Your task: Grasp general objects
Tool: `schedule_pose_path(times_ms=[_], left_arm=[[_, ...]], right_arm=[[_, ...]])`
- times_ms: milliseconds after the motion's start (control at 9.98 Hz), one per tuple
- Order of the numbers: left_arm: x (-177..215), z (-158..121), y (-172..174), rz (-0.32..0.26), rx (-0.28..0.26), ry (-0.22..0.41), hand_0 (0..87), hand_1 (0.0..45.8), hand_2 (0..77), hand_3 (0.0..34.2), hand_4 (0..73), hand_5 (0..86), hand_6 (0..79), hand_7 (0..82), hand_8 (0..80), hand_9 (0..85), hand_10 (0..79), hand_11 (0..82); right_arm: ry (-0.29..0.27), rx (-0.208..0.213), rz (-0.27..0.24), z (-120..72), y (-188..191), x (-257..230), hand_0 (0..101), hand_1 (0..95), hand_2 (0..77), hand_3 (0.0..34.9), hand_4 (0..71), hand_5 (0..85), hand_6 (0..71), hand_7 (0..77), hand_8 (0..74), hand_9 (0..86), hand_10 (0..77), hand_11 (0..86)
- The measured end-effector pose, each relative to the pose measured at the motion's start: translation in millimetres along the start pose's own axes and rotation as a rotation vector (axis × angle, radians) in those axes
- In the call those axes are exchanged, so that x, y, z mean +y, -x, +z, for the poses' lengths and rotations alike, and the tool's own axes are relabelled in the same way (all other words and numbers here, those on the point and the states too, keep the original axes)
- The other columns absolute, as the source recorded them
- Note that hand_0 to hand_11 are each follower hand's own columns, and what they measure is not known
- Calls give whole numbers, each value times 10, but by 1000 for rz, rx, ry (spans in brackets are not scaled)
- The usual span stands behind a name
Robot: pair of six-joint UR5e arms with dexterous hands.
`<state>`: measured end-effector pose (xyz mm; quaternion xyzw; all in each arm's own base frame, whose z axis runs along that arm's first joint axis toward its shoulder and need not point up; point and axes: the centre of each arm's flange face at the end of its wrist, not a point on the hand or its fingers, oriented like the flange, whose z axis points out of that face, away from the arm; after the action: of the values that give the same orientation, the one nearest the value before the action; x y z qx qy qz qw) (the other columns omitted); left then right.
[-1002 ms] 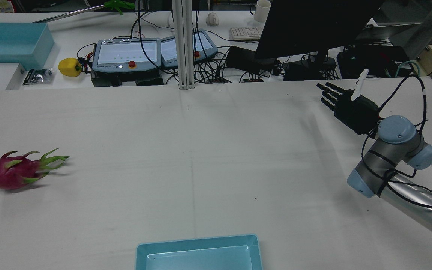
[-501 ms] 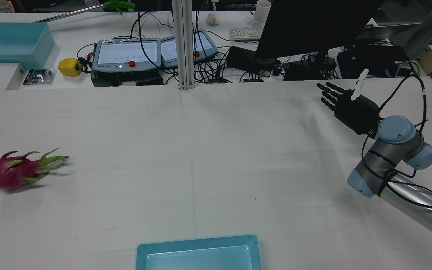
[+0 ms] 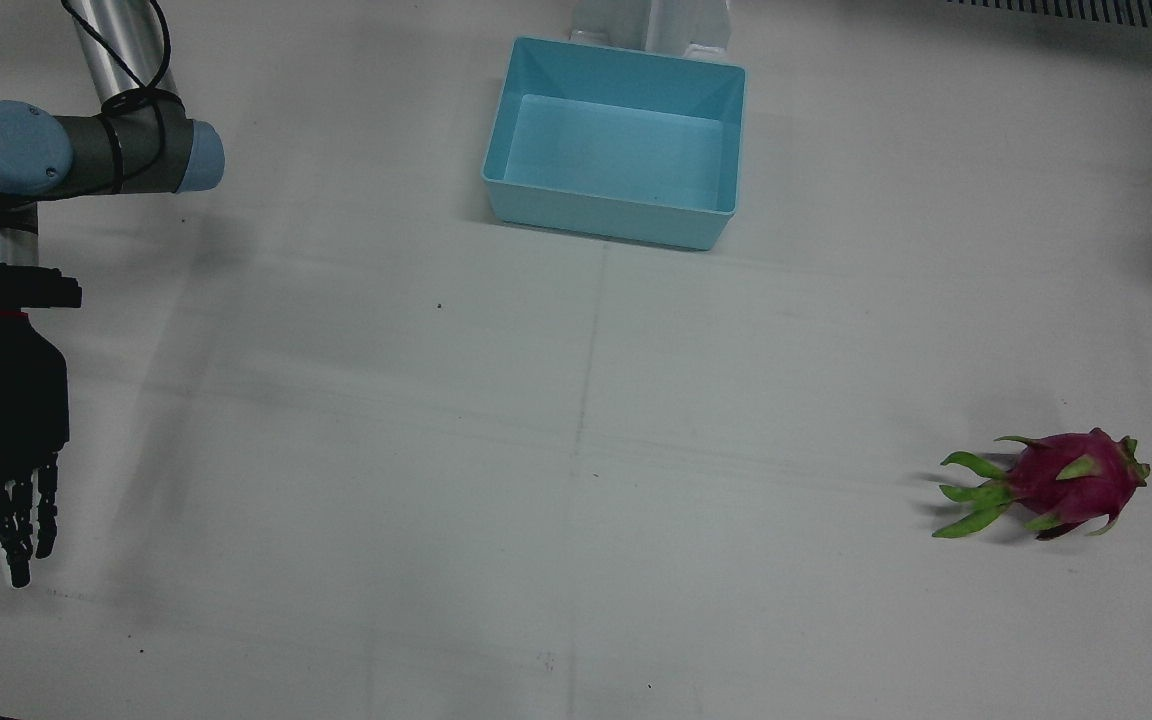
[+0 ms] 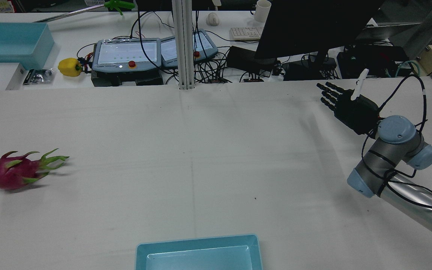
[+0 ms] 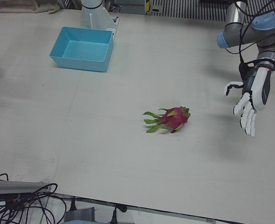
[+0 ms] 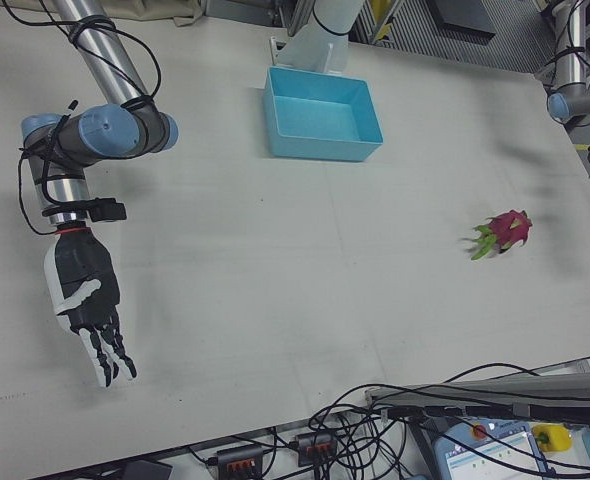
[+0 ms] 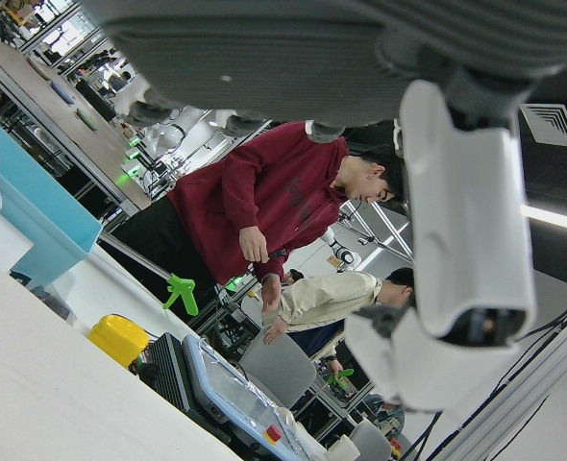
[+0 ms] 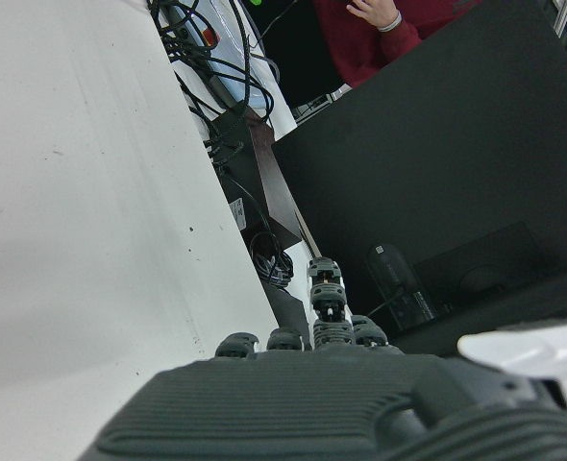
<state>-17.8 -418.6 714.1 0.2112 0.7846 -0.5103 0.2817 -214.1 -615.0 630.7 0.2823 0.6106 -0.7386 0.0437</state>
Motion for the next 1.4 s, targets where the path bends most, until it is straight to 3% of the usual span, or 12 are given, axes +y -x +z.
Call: schedule_pose_path(times_ms=[200,301,401,501,601,702,802,902,1002,1103,1203,1403], left_arm=[[371,15,-362,159,-28,-2,684,0,600,300,5,16,0,16,11,11,5,16],[553,65,-501,220,-57,16,526,0,589,300,5,16,0,16,11,11,5,11],[698,112,-596,264,-85,40,526,0,589,300,5,16,0,16,11,11,5,11],[793,175,-633,305,-114,65,308,0,404,301,5,16,0,16,11,11,5,11],[864,324,-639,348,-146,94,106,0,284,301,5,16,0,16,11,11,5,11],[943,529,-644,389,-178,125,0,0,147,300,5,16,0,16,11,11,11,11],[1011,714,-659,416,-199,147,0,0,98,301,5,16,0,16,11,11,11,11],[1043,825,-659,426,-213,157,0,0,98,301,5,16,0,16,11,11,11,11],[1037,867,-651,430,-221,157,59,0,251,300,5,16,0,16,11,11,5,11],[1004,871,-635,433,-224,155,242,0,365,297,5,16,0,16,11,11,5,11],[962,861,-611,434,-227,151,242,0,365,297,5,16,0,16,11,11,5,11],[897,841,-569,435,-231,145,499,0,578,277,5,16,0,16,11,11,11,11]], right_arm=[[0,0,0,0,-1,0,0,65,22,0,0,0,0,0,0,11,0,11],[0,1,0,0,-1,0,0,65,22,0,0,0,0,0,0,11,0,11],[0,0,0,0,0,0,0,65,22,0,0,0,0,0,0,11,0,11],[0,0,0,0,0,0,1,65,22,0,0,0,0,0,0,11,0,5],[0,0,0,0,0,0,0,65,16,0,0,0,0,0,0,11,0,11],[0,0,0,0,0,0,1,65,16,0,0,0,0,0,0,11,0,5],[0,0,0,0,0,0,1,65,16,0,0,0,0,0,0,11,0,11],[0,0,0,0,0,0,1,65,16,0,0,0,0,0,0,11,0,5],[0,0,0,0,0,0,1,65,22,0,0,0,0,0,0,11,0,11],[0,0,0,0,0,0,1,65,22,0,0,0,0,0,0,11,0,11],[0,0,0,0,0,1,0,65,16,0,0,0,0,0,0,11,0,11],[0,0,0,0,0,0,1,65,16,0,0,0,0,0,0,11,0,11]])
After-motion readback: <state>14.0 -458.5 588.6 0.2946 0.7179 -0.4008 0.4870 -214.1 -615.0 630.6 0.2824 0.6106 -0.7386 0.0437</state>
